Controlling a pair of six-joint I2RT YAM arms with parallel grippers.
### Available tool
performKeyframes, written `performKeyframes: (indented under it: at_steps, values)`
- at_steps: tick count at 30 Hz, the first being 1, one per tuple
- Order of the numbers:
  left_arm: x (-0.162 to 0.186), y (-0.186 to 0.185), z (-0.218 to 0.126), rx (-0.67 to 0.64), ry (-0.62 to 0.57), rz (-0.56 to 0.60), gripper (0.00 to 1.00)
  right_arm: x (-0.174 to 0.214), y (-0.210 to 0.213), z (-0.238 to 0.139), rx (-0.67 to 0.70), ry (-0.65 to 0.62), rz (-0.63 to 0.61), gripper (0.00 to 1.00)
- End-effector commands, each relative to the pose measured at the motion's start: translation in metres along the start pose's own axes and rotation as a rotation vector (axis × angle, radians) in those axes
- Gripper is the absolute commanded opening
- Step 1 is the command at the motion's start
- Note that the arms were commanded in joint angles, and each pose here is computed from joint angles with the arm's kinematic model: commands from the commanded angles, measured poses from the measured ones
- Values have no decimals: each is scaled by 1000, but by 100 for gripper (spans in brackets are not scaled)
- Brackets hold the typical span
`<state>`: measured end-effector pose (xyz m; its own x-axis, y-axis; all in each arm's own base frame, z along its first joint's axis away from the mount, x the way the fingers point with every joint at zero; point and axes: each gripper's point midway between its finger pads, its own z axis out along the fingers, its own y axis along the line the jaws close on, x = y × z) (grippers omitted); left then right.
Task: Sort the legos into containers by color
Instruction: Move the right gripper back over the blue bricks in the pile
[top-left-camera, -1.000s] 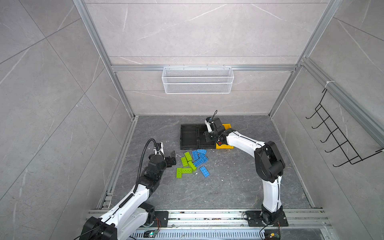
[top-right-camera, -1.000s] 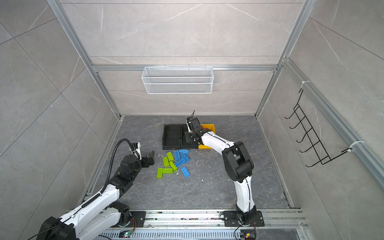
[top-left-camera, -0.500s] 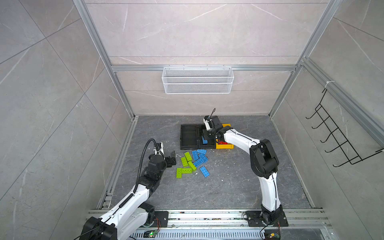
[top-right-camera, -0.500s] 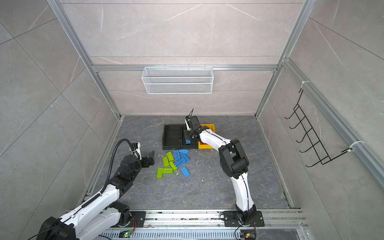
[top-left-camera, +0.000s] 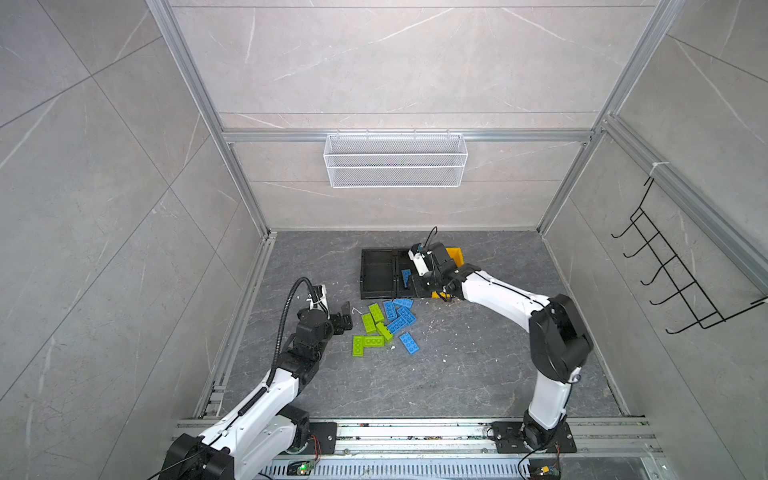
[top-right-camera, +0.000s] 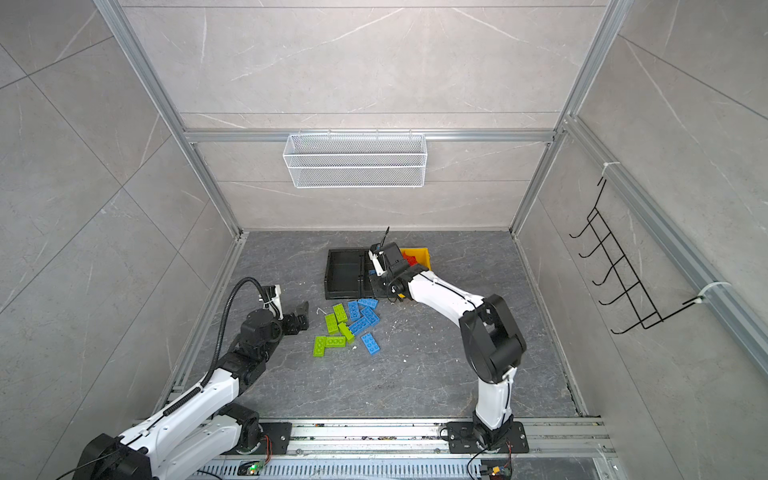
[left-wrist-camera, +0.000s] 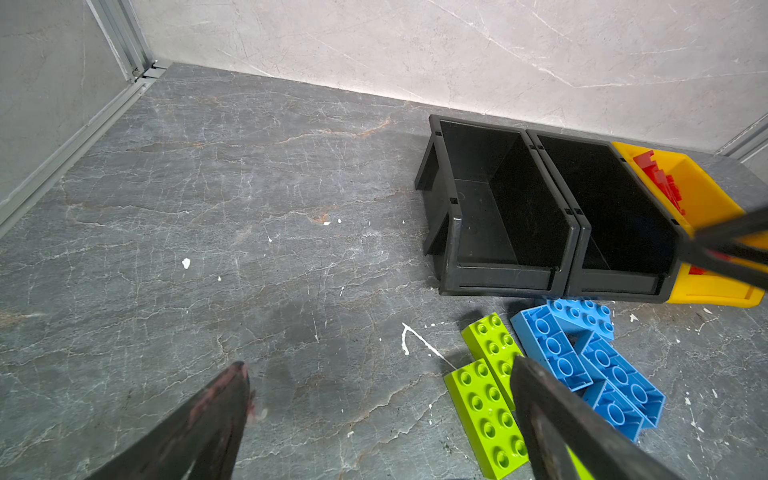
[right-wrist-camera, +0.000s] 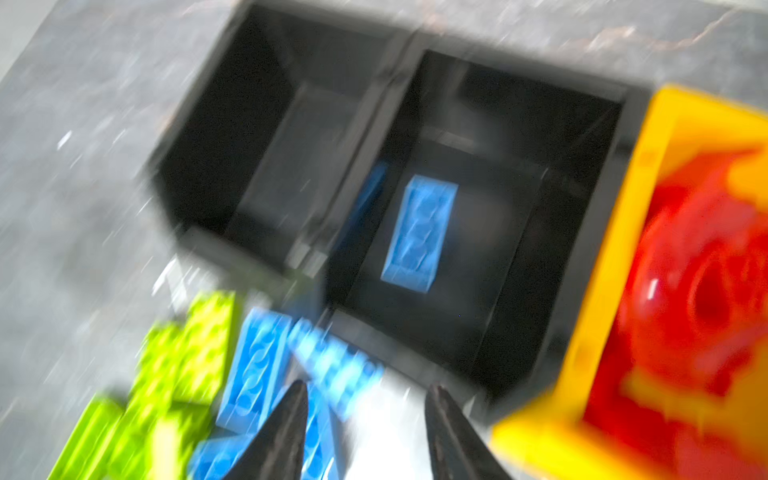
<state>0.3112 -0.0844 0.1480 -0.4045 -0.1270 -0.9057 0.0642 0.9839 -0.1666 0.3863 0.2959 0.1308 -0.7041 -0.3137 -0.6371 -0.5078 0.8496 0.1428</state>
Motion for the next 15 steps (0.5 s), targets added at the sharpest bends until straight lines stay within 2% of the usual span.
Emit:
performKeyframes:
  at_steps: [1, 8, 15]
  values:
    - [-10, 0, -2, 2, -45, -17, 99, 39, 22, -16, -9, 61, -23, 50]
    - [-7, -1, 1, 3, -32, -8, 100, 95, 46, -23, 28, 129, -45, 52]
    - [-5, 0, 3, -5, -27, -10, 99, 111, 55, -4, 50, 188, -93, 53]
